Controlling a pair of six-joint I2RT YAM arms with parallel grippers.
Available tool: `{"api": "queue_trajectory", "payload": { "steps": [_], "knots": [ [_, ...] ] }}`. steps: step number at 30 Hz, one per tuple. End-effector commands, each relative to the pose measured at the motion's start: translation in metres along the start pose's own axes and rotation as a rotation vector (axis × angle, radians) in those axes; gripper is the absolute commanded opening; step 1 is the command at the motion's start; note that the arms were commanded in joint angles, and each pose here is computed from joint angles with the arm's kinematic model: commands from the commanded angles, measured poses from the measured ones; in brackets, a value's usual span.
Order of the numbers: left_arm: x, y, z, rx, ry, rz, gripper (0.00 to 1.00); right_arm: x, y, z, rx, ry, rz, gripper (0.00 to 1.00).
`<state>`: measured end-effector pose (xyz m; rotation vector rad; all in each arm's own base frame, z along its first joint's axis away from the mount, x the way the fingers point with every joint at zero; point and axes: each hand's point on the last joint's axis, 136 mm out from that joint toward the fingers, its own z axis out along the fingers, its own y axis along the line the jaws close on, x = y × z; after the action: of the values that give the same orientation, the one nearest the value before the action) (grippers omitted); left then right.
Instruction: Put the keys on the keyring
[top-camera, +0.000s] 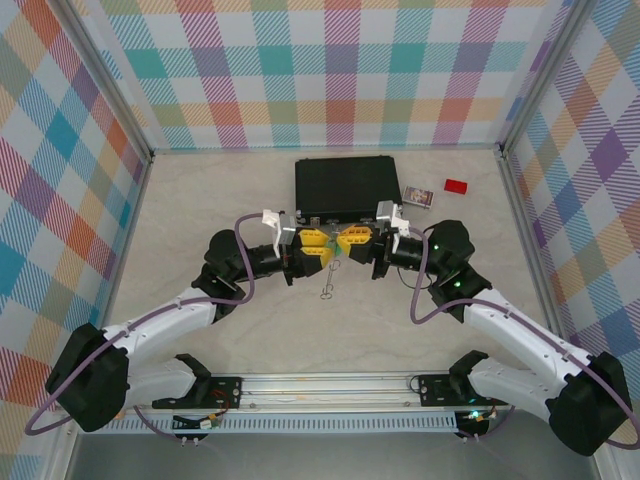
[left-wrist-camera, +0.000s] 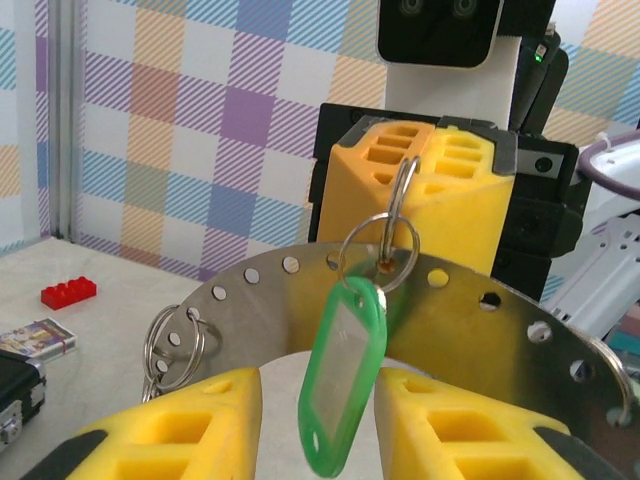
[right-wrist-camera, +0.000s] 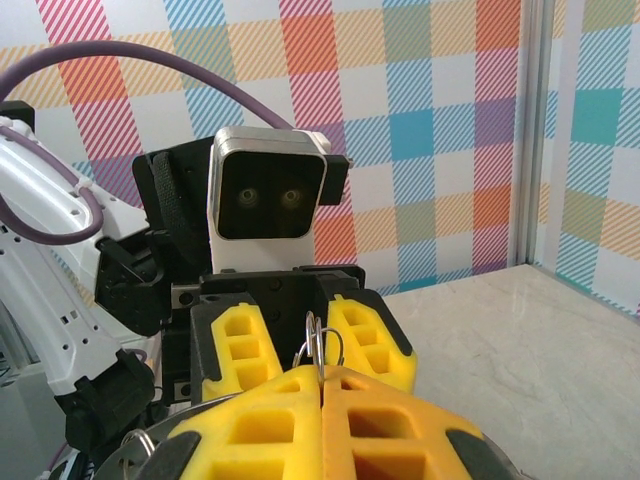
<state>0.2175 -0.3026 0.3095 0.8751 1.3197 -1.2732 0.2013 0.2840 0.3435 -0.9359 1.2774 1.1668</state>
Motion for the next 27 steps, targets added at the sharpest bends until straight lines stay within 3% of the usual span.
{"api": "queue_trajectory", "payload": {
  "steps": [1, 6, 11, 27],
  "knots": [
    [-0.016, -0.011, 0.004, 0.056, -0.041, 0.047, 0.27, -0.018, 0.004, -0.001, -0.019, -0.053, -0.033, 0.0],
    [-0.012, -0.013, 0.004, 0.074, -0.027, 0.035, 0.14, -0.021, 0.003, -0.001, -0.008, -0.063, -0.036, 0.0],
    [-0.007, -0.013, 0.005, 0.074, -0.006, 0.029, 0.08, -0.026, 0.003, -0.002, -0.003, -0.076, -0.043, 0.0],
    [0.019, -0.021, 0.01, 0.079, 0.096, 0.045, 0.03, -0.034, 0.0, -0.005, 0.028, -0.114, -0.062, 0.0]
  ]
}}
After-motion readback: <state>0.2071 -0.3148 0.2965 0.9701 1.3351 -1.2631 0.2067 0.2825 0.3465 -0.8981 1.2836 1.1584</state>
